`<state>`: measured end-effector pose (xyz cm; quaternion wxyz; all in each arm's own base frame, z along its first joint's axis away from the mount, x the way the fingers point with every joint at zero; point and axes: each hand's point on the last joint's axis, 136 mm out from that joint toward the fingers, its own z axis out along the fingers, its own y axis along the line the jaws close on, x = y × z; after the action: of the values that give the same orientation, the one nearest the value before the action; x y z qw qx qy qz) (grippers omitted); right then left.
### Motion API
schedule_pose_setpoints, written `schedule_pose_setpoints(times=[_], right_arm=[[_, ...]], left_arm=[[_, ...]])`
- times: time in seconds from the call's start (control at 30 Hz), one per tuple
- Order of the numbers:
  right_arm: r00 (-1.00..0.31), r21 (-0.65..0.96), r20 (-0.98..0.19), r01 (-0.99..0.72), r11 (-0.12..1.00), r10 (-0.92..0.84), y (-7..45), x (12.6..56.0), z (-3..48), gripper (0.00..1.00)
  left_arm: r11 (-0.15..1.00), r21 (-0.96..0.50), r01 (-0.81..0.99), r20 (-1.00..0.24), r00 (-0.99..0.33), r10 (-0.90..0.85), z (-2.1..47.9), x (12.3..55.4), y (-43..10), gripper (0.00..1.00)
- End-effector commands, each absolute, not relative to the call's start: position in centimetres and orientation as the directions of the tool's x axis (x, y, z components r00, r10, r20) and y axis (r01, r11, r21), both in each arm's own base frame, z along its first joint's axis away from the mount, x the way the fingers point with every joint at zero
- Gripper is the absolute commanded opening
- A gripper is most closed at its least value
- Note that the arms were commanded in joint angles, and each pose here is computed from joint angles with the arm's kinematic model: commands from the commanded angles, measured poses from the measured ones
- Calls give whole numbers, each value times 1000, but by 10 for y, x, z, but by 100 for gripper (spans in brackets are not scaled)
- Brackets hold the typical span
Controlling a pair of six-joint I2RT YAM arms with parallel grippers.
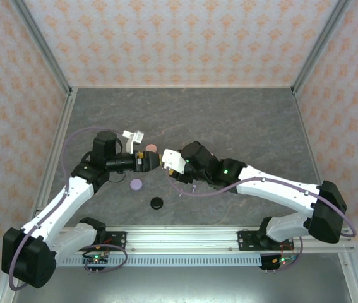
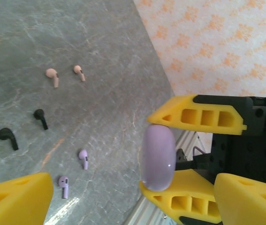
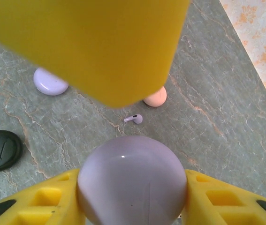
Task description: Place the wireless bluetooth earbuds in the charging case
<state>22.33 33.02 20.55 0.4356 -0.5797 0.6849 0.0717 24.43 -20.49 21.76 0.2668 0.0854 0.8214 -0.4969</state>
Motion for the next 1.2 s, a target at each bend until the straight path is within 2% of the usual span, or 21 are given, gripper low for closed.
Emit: schedule_pose_setpoints(times=[0.0,0.47,0.73,1.03,1.17], right_arm=[[90,-443,-710,-828,343,-698,330,229,227,47],[123,-446,-718,-836,318,-685,338,227,234,47],[127,-448,-715,-838,311,-687,340,228,232,47],[122,-424,-725,-855,300,-678,341,223,230,48],[101,-404,-721,-865,297,-686,337,220,228,55]], left_arm=[[426,-757,495,-577,-812,-83,240,241,-218,85],[386,-756,529,-569,-822,12,235,232,-245,62],[385,-756,530,-565,-825,25,233,234,-250,45],[382,-749,541,-575,-817,29,234,234,-252,32],[394,-743,541,-584,-812,11,235,236,-252,26]])
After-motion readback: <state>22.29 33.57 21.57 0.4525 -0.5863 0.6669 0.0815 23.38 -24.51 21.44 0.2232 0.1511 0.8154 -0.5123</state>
